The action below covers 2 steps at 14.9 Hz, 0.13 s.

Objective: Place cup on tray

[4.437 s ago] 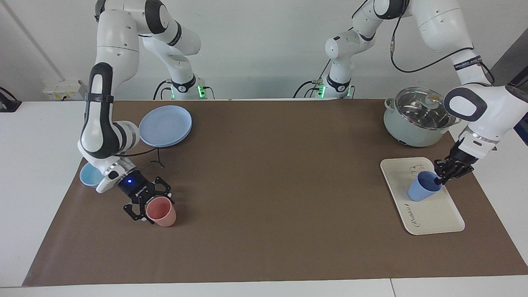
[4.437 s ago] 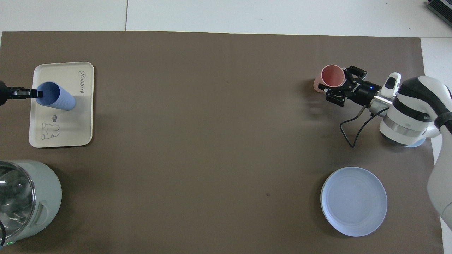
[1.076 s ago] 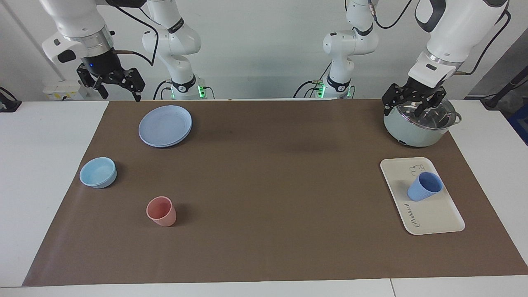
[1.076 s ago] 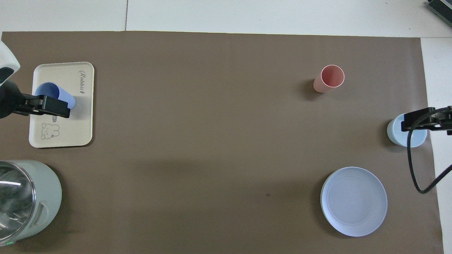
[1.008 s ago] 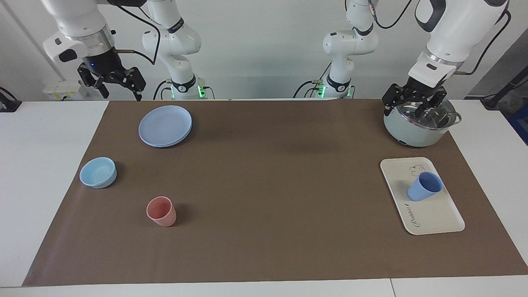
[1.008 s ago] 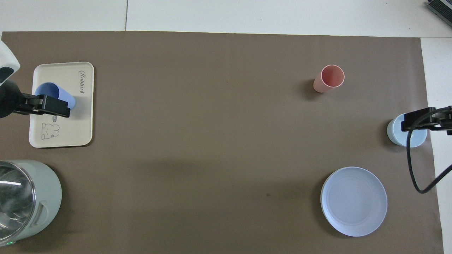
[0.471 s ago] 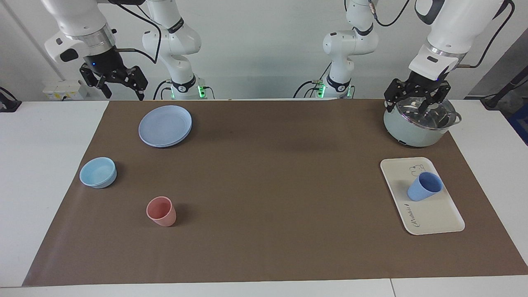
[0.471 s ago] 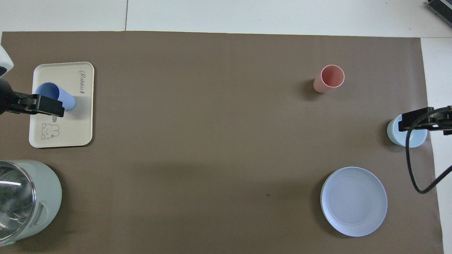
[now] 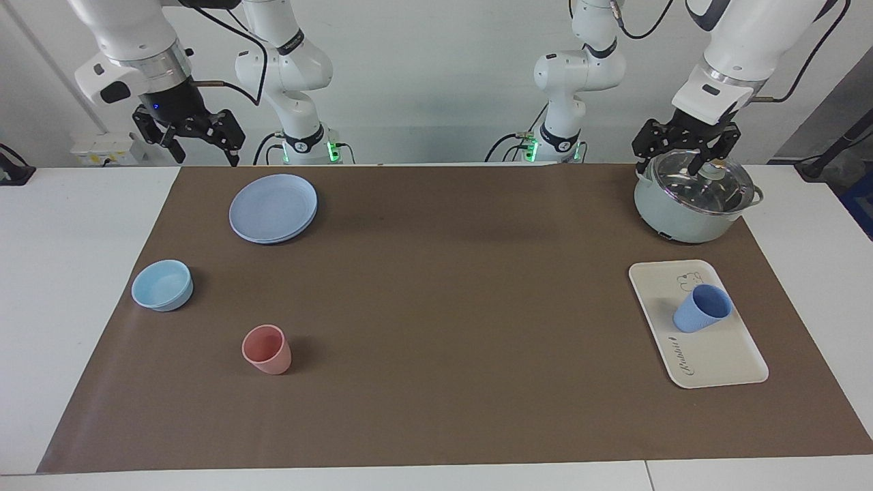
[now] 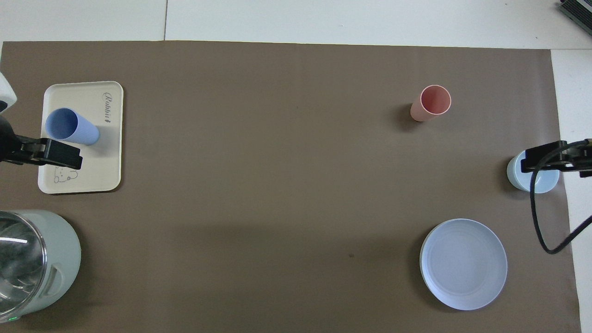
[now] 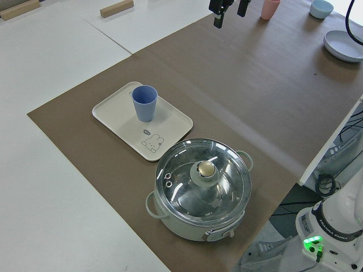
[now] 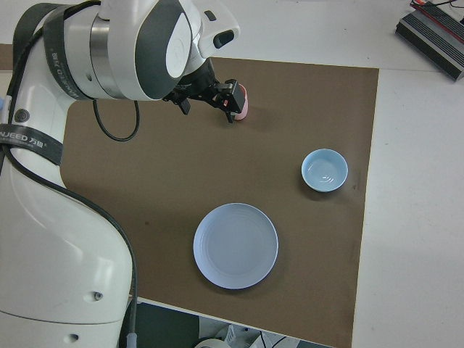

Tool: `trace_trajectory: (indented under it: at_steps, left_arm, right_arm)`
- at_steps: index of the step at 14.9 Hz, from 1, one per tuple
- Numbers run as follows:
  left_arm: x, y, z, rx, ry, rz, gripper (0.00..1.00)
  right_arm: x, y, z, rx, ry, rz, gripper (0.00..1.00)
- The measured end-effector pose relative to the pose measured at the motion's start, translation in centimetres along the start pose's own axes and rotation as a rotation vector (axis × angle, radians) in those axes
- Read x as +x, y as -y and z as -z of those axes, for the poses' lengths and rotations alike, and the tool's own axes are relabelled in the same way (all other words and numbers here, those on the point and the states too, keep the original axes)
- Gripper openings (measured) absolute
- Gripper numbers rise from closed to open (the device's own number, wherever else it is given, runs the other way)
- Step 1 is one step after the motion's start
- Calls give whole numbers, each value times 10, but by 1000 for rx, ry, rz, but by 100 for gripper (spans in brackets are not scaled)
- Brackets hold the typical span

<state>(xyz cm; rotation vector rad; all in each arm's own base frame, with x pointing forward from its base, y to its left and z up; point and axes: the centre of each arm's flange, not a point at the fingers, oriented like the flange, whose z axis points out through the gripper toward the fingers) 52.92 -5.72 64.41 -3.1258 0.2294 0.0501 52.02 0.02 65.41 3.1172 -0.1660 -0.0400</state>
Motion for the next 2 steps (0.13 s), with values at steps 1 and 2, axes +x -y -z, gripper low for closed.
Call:
trace_trajectory:
  at_steps: [1,2]
  left_arm:
    - [0,0,0,0,1,-1,100]
    - [0,-1,0,0,1,-1,100]
  right_arm:
    - [0,0,0,0,0,0,100]
    - [0,0,0,0,0,0,100]
